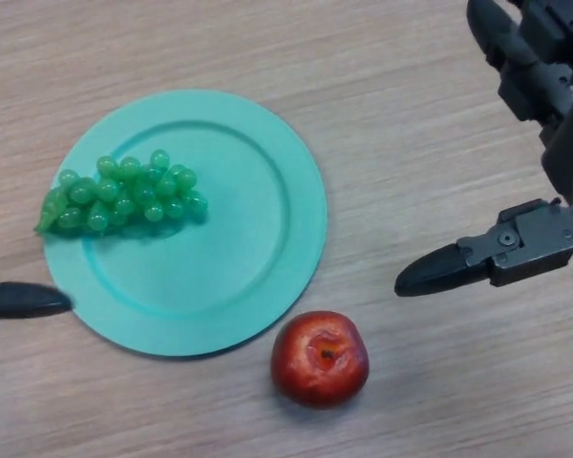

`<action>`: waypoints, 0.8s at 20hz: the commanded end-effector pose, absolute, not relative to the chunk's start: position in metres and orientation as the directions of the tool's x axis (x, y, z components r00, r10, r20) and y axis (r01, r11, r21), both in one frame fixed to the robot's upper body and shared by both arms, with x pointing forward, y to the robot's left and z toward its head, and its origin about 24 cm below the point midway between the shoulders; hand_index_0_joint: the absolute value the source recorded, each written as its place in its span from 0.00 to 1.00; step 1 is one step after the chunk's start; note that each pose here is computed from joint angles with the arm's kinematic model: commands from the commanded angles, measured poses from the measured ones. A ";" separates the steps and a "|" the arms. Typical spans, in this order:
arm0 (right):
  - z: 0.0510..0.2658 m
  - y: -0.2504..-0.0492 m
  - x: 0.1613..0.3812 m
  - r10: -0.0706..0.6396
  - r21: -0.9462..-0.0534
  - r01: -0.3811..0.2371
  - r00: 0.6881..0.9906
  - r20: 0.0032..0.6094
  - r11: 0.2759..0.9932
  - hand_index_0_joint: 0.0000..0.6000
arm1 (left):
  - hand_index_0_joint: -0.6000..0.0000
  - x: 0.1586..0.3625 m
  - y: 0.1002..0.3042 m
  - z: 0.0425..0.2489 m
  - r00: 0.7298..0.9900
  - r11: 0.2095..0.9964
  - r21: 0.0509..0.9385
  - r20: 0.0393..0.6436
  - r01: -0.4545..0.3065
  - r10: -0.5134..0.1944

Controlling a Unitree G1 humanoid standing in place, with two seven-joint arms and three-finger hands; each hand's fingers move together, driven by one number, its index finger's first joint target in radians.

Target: Pick up the green grapes and place it on the plate

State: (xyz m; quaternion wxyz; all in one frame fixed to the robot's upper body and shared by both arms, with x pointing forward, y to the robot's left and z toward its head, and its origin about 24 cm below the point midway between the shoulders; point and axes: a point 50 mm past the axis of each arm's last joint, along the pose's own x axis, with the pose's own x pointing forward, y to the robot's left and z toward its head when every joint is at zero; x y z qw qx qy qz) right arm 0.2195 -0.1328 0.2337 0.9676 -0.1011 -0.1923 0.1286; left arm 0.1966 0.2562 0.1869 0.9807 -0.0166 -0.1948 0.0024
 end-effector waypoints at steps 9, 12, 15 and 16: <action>0.250 -0.130 0.204 0.320 -0.282 -0.200 0.812 0.488 0.938 0.00 | 1.00 0.172 0.259 0.247 0.831 0.999 -0.012 0.554 -0.053 0.051; 0.251 -0.131 0.204 0.317 -0.270 -0.205 0.815 0.485 0.941 0.00 | 1.00 0.172 0.255 0.249 0.826 0.999 0.003 0.564 -0.036 0.028; 0.251 -0.131 0.201 0.306 -0.248 -0.204 0.805 0.509 0.947 0.00 | 1.00 0.172 0.251 0.242 0.807 0.998 0.050 0.591 -0.043 0.005; 0.250 -0.131 0.200 0.307 -0.248 -0.204 0.803 0.510 0.947 0.00 | 1.00 0.172 0.251 0.242 0.804 0.997 0.055 0.595 -0.045 0.004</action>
